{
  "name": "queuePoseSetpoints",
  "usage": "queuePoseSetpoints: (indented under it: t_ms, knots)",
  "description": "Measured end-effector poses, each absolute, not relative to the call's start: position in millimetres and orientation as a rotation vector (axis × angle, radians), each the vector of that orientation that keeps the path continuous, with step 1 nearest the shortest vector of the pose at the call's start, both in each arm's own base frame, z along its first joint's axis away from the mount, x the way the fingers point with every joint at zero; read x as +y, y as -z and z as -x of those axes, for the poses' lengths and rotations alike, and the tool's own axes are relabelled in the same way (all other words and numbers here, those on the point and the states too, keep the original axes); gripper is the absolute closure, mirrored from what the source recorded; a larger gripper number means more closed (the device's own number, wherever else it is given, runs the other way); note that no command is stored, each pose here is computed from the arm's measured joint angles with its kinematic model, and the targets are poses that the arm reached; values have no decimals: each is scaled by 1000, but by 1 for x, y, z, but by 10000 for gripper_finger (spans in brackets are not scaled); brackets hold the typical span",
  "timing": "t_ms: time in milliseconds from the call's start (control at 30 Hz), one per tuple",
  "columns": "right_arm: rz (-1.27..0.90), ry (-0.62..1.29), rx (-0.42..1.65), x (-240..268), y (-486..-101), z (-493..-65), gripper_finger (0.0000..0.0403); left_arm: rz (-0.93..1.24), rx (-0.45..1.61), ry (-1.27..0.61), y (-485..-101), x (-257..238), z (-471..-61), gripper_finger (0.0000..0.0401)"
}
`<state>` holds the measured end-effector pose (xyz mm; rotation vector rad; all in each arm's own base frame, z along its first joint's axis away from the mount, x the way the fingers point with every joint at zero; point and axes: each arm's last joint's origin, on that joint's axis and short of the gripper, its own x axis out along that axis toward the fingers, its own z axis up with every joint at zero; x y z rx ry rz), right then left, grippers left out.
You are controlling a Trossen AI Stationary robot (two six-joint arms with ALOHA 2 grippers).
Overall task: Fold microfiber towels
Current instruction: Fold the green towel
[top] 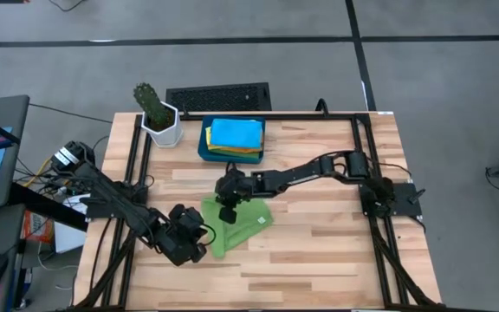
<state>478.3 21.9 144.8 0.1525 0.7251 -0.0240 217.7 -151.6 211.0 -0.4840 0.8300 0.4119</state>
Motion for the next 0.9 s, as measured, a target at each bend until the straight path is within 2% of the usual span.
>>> queuePoseSetpoints:
  t_ms: [267,533,633,767,900]
  knots:
    - [-57,26,700,15,-176,-491,339,497,804,-435,-211,-151,-218,401]
    - [92,-117,896,30,-169,-477,339,514,790,-444,-217,-148,-213,401]
    - [130,-142,909,39,-168,-475,337,527,735,-453,-226,-145,-210,401]
    - [146,-107,900,40,-168,-476,313,544,682,-450,-237,-141,-205,401]
    - [152,-101,895,38,-168,-477,266,549,673,-448,-239,-140,-204,401]
